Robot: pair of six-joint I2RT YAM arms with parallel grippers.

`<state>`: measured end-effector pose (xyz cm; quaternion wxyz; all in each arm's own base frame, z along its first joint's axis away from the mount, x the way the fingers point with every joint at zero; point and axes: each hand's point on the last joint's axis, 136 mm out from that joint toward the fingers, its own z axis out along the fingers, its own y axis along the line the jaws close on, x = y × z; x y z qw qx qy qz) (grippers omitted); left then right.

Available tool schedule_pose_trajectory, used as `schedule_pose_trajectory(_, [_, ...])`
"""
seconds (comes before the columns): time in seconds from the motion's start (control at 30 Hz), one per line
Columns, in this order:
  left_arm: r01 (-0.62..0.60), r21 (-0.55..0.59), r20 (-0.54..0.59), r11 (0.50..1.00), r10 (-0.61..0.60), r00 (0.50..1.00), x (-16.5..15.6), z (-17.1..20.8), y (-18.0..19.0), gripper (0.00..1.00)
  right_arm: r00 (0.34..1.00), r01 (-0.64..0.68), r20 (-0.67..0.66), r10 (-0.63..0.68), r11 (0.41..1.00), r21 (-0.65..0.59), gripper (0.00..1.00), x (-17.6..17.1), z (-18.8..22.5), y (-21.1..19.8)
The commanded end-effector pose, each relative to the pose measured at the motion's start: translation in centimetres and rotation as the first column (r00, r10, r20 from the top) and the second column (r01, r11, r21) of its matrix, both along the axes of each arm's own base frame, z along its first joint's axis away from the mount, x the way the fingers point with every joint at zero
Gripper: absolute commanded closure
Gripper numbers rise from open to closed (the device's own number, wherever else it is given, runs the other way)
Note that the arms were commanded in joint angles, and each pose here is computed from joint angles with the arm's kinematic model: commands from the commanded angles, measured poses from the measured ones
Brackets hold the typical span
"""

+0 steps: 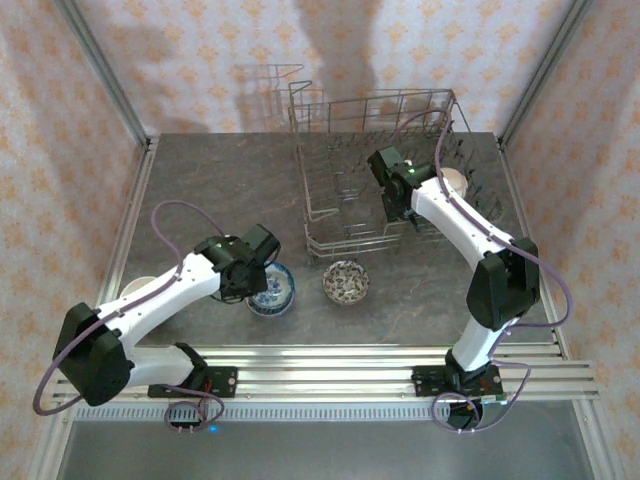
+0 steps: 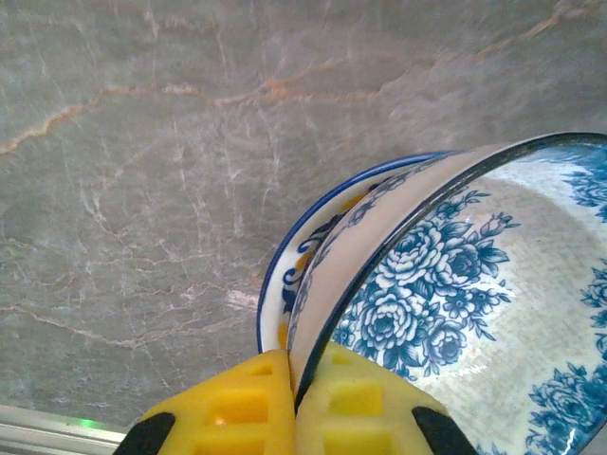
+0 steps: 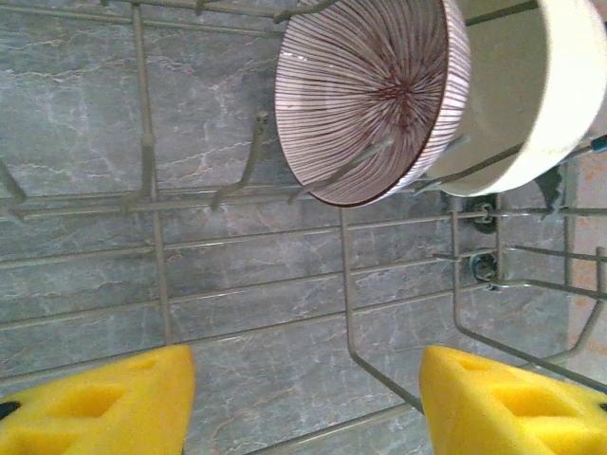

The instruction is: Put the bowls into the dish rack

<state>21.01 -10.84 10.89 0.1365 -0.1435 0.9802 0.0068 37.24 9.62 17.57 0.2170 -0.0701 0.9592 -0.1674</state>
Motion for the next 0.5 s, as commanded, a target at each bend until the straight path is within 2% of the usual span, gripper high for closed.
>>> schedule_pose_trajectory(0.0, [-0.044,-0.006,0.124,0.999,0.044,0.991,1.4,3.7,0.8,1.0,0.999,-0.01,0.053,0.006,0.997,0.071,0.36,-0.1,2.3,0.8])
schedule_pose_trajectory(0.13, [-0.085,-0.066,0.187,0.994,0.096,0.978,1.9,5.3,1.5,1.0,0.998,-0.028,0.052,0.02,0.986,0.163,0.37,0.1,2.8,2.5])
schedule_pose_trajectory(0.27, [-0.116,-0.123,0.255,0.986,0.144,0.956,2.7,7.4,2.5,1.0,0.996,-0.04,0.082,0.024,0.98,0.193,0.37,0.7,4.2,3.0])
schedule_pose_trajectory(0.47, [-0.105,-0.174,0.352,0.979,0.161,0.922,5.5,11.9,3.1,1.0,0.992,-0.094,0.107,0.065,0.954,0.286,0.37,2.0,6.5,5.4])
